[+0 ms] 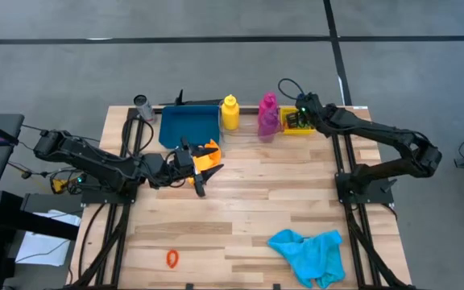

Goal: Pick & Place Sports Items
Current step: Put the blue spring keychain into the yellow bin, then put the orange spring keychain into the yellow bin

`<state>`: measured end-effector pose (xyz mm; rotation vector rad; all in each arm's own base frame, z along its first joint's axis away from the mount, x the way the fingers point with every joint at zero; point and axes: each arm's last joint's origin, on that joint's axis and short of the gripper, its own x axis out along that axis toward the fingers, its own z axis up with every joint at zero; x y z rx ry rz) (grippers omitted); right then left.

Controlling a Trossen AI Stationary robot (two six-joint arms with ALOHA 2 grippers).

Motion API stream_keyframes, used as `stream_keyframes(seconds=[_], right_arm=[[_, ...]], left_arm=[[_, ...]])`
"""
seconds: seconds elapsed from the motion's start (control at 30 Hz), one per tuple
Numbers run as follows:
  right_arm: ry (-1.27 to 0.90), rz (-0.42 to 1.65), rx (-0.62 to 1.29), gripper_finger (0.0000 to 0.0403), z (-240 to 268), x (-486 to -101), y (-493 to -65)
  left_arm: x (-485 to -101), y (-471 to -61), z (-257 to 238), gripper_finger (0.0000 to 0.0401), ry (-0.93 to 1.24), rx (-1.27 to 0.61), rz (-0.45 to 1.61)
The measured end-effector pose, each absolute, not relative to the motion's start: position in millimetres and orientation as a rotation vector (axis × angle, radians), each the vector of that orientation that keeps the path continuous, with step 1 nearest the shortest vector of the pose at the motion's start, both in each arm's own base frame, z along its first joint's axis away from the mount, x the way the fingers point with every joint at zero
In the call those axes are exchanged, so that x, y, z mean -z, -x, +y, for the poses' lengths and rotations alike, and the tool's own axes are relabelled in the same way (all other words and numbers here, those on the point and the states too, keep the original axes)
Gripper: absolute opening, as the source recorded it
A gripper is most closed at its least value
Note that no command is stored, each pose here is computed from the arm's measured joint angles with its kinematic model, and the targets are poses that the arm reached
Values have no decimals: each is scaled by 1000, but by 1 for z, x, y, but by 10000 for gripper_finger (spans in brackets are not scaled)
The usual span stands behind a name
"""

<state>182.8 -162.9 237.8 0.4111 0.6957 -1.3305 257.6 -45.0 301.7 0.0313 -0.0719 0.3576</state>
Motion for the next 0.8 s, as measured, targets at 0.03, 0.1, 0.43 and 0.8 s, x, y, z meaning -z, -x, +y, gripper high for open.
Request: stream_keyframes(seconds=[0.03, 0.1, 0.43, 0.8], right_arm=[[-408, 695, 1335, 4, -163, -238, -183], [-406, 696, 1337, 14, -163, -238, -183], [-379, 708, 1340, 82, -163, -238, -183], [-124, 557, 1262, 94, -136, -271, -196]], left_arm=[[-302, -258, -45, 241, -31, -358, -72], [-302, -258, -45, 241, -31, -358, -72], [-302, -258, -45, 241, -31, -358, -72], [-303, -258, -45, 241, -27, -358, -83]])
